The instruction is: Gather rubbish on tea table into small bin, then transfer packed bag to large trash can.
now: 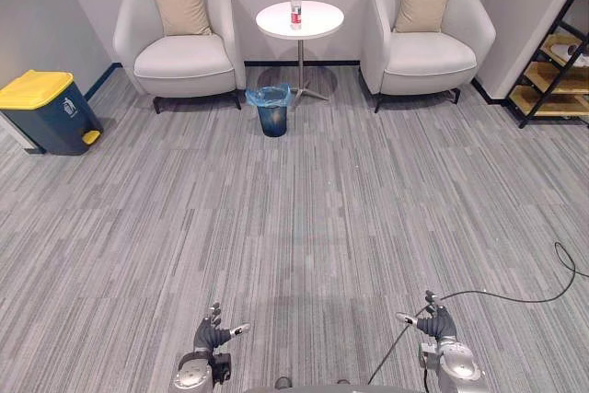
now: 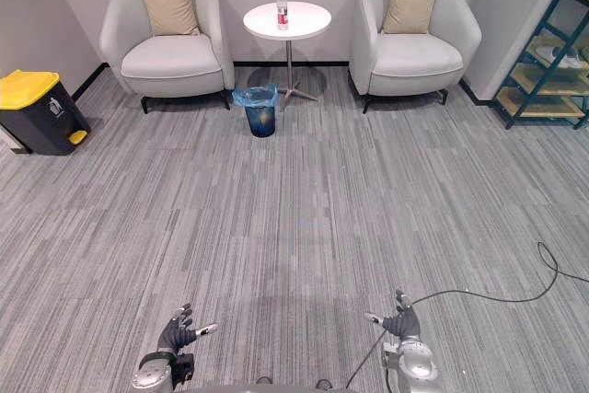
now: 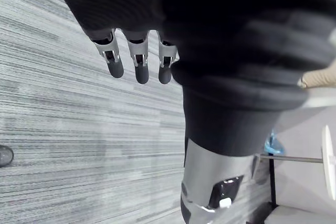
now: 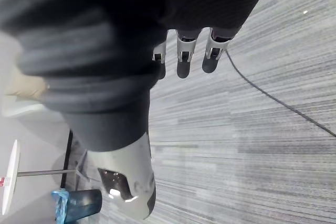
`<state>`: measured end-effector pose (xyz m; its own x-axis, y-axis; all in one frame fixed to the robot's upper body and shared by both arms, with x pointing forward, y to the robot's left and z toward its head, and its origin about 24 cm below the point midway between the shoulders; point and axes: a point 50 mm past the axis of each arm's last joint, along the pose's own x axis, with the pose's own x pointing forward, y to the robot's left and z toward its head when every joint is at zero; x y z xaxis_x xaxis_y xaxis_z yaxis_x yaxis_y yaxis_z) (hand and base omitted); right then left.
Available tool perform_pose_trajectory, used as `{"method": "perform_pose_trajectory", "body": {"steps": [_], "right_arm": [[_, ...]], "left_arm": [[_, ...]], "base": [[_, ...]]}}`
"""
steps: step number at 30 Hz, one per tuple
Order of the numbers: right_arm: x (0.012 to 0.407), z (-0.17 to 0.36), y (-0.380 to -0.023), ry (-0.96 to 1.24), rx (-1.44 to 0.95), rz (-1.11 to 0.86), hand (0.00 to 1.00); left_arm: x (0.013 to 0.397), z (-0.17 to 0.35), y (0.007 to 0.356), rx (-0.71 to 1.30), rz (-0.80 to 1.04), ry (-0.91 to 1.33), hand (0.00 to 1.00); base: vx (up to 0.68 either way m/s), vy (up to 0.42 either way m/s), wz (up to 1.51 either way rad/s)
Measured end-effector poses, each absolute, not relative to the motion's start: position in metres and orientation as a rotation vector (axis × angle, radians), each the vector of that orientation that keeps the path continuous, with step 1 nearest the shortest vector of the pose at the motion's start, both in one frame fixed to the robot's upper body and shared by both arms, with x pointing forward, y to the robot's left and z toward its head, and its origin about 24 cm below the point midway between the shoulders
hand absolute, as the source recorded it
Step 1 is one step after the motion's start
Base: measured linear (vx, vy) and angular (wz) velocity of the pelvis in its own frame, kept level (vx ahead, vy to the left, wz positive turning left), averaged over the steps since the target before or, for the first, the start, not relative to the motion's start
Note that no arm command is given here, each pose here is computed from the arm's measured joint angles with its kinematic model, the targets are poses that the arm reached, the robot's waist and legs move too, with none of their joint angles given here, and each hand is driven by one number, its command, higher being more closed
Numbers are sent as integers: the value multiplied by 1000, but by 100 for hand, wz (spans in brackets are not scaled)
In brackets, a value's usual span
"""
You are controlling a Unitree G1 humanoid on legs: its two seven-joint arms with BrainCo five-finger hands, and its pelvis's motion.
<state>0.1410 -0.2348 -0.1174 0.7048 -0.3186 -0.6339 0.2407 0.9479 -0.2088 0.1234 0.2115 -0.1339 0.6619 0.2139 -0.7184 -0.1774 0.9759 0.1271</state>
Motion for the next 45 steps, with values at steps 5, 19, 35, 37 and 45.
{"method": "perform_pose_trajectory", "body": {"steps": [5,19,35,37,45], "right_arm": [[139,-119,-235,734,-106,-316,0],[132,-125,-233,770,-77,-330,0],[125,-128,-231,784,-31,-351,0],[126,-127,-231,779,-24,-355,0],[135,-124,-230,751,-9,-353,0]], "left_arm": [[114,-138,212,52,224,855,0],[112,-142,203,35,208,869,0],[113,-142,195,44,165,872,0],[113,-142,195,45,162,870,0],[123,-136,189,50,128,821,0]], "base": [[-6,-3,0],[-13,-3,0],[-14,-9,-4],[23,-8,-7],[59,9,-14]]}}
